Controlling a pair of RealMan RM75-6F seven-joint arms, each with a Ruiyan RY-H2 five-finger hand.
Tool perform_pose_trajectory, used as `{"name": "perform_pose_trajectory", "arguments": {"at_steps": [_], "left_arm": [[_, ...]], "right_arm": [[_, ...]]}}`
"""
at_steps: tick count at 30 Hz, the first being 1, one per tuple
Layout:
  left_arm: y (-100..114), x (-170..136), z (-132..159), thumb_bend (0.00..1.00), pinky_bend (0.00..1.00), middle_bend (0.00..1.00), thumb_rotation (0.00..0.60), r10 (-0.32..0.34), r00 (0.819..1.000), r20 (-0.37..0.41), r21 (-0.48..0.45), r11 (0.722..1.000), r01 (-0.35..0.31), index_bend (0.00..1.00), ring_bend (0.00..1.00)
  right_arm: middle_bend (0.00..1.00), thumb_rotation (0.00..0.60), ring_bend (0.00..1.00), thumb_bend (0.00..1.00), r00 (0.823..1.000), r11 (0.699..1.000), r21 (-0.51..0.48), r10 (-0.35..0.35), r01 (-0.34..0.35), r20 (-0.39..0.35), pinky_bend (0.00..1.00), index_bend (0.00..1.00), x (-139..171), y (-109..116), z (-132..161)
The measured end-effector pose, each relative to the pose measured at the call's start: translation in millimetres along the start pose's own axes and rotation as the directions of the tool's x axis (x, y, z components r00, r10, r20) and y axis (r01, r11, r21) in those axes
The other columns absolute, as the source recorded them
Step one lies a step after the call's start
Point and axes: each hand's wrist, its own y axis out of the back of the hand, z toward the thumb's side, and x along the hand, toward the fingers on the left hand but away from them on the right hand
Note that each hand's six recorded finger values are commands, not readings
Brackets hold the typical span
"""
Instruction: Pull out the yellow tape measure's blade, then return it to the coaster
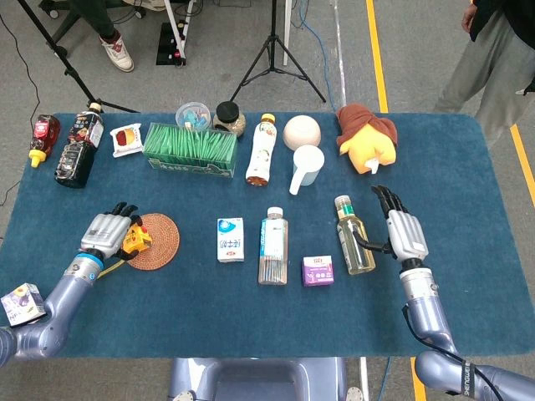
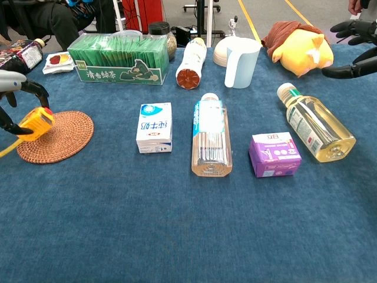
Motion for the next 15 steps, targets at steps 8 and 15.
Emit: {"name": "perform_pose_trajectory", "arguments": {"at_steps": [8,15], "left_arm": [[24.4,-17.4,-23.5,0.26,0.26,0.12,0.565,0.145,0.987,-0.063,-0.093,0.984,-0.150,0.27,0.01],[47.1,-48.1,-47.0,0.26,0.27,0.12,0.570,0.347,0.930,-0.121,-0.167,0.917,-0.363,0.31,0.06]], "right_arm": [[0.11,0.411,0.10,0.29,0.999,0.994,0.105,-0.028,0.030,-0.020,0.19,0.01,1.1,9.8,-5.6],[0.18,0.415,0.15,0.29,0.994,0.963,0.252,-0.084,0.098,-0.068,0.21,0.12,6.9,22.7,-13.7]]}}
